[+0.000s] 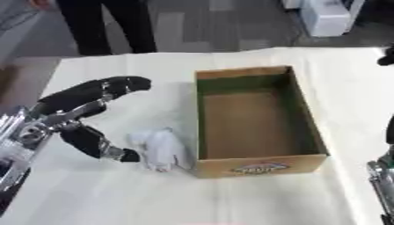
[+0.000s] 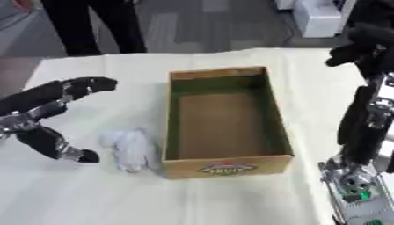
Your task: Pick up objects on the table and place them in the box.
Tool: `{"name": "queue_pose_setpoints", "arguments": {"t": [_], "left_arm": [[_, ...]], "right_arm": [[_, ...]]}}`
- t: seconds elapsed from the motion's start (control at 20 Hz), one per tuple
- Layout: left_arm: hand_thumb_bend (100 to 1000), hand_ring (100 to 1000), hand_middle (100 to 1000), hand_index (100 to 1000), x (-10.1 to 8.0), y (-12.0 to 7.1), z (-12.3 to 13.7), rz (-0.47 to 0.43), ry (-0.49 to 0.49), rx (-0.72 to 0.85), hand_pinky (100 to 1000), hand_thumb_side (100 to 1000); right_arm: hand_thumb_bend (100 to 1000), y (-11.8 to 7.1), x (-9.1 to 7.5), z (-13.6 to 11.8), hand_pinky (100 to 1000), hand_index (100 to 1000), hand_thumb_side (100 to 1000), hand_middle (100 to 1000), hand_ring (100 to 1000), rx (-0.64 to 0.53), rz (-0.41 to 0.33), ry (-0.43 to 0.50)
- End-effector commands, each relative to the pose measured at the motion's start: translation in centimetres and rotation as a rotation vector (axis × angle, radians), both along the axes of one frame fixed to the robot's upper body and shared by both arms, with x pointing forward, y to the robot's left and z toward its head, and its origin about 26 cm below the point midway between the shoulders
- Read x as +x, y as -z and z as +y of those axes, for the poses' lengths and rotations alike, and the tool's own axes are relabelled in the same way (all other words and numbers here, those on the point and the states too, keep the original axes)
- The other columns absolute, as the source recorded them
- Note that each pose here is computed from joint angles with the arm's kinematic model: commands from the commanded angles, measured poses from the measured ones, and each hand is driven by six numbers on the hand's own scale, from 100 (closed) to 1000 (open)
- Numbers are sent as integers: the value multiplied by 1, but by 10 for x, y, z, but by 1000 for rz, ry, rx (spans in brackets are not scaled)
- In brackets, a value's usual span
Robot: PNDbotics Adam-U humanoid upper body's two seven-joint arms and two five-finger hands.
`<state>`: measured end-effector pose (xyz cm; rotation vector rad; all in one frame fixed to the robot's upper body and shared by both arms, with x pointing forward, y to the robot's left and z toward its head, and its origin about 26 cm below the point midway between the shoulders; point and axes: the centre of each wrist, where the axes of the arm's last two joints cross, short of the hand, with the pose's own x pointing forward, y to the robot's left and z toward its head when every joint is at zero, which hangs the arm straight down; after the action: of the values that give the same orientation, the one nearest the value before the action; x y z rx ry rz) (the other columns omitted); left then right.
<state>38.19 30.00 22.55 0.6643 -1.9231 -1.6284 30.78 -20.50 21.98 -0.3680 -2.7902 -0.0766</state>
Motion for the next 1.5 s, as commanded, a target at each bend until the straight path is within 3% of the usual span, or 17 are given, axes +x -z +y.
{"name": "queue_pose_setpoints", "arguments": {"t": [0.05, 0.55, 1.15, 1.5], "left_arm": [[701, 923, 957, 1000, 3, -10, -2, -7, 14, 10, 1000, 696], [691, 907, 937, 1000, 13, -11, -13, 39, 41, 50, 1000, 714], [705, 896, 941, 1000, 25, 18, -12, 212, 32, -25, 1000, 712], [715, 894, 943, 1000, 22, 32, -8, 259, 47, -44, 1000, 710]], "right_arm": [[100, -7, -2, 0, 420, 658, 858, 559, 487, -3, -25, -6], [100, -7, -2, 0, 418, 657, 859, 558, 487, -8, -28, -6], [100, -10, -1, 2, 415, 655, 859, 555, 486, -9, -43, -19], [100, -12, -1, 5, 414, 655, 859, 554, 486, -6, -48, -31]]}}
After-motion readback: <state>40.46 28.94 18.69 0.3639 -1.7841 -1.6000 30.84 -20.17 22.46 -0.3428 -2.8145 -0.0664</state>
